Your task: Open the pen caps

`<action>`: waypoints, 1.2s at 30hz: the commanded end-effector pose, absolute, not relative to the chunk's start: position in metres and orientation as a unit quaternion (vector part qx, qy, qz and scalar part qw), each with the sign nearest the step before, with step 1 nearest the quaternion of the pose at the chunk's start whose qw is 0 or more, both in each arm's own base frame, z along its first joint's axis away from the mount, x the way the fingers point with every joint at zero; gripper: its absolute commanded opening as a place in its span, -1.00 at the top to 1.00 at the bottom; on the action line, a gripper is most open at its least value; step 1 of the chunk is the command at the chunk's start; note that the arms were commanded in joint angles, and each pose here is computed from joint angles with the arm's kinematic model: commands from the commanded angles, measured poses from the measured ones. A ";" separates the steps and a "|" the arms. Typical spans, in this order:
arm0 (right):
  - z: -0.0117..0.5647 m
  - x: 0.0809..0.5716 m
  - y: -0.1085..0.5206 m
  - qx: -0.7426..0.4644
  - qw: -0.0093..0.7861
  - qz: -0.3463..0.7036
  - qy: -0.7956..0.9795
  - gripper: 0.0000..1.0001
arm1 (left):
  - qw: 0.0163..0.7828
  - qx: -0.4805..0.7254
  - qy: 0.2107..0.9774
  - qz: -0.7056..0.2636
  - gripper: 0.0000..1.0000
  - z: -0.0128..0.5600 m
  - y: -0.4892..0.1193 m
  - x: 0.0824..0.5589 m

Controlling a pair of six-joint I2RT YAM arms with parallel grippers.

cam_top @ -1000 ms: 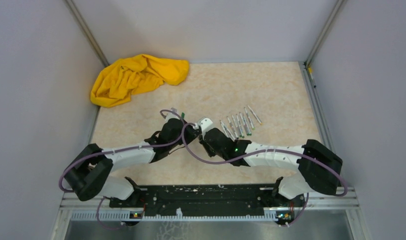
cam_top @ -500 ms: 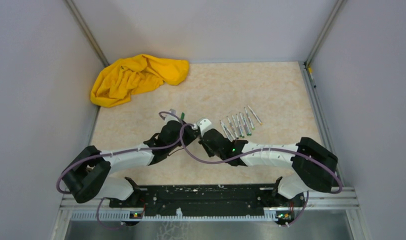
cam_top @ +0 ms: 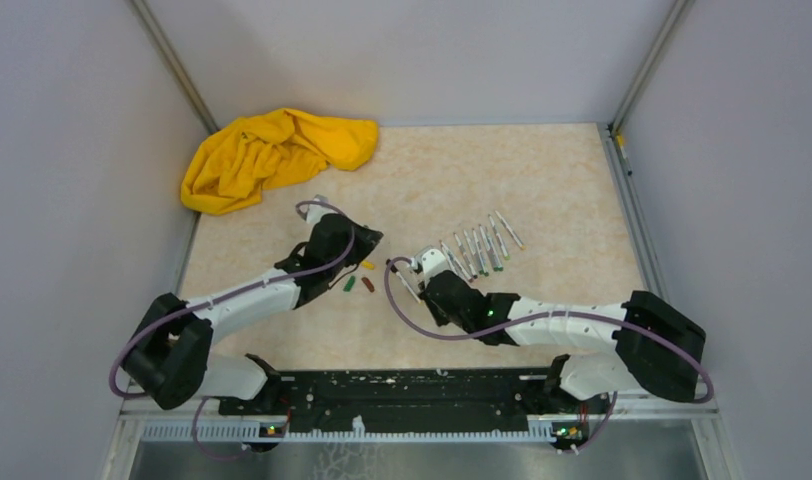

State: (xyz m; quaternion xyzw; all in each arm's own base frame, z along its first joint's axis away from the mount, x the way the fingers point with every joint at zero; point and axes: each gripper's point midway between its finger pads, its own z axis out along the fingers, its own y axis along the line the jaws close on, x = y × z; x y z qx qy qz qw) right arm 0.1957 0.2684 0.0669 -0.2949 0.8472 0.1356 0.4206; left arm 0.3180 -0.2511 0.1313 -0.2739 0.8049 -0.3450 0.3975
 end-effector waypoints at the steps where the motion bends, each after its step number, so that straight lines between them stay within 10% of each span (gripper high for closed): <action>1: 0.084 0.196 0.267 -0.289 0.429 0.134 0.845 1.00 | 0.422 -0.288 0.814 -0.277 1.00 0.123 -0.212 0.327; 30: 0.050 0.284 0.241 -0.243 0.397 0.028 0.885 0.99 | 0.371 -0.260 0.867 -0.207 0.30 0.049 -0.183 0.285; 36: 0.043 0.286 0.235 -0.242 0.389 0.016 0.889 0.70 | 0.372 -0.262 0.866 -0.208 0.23 0.050 -0.183 0.285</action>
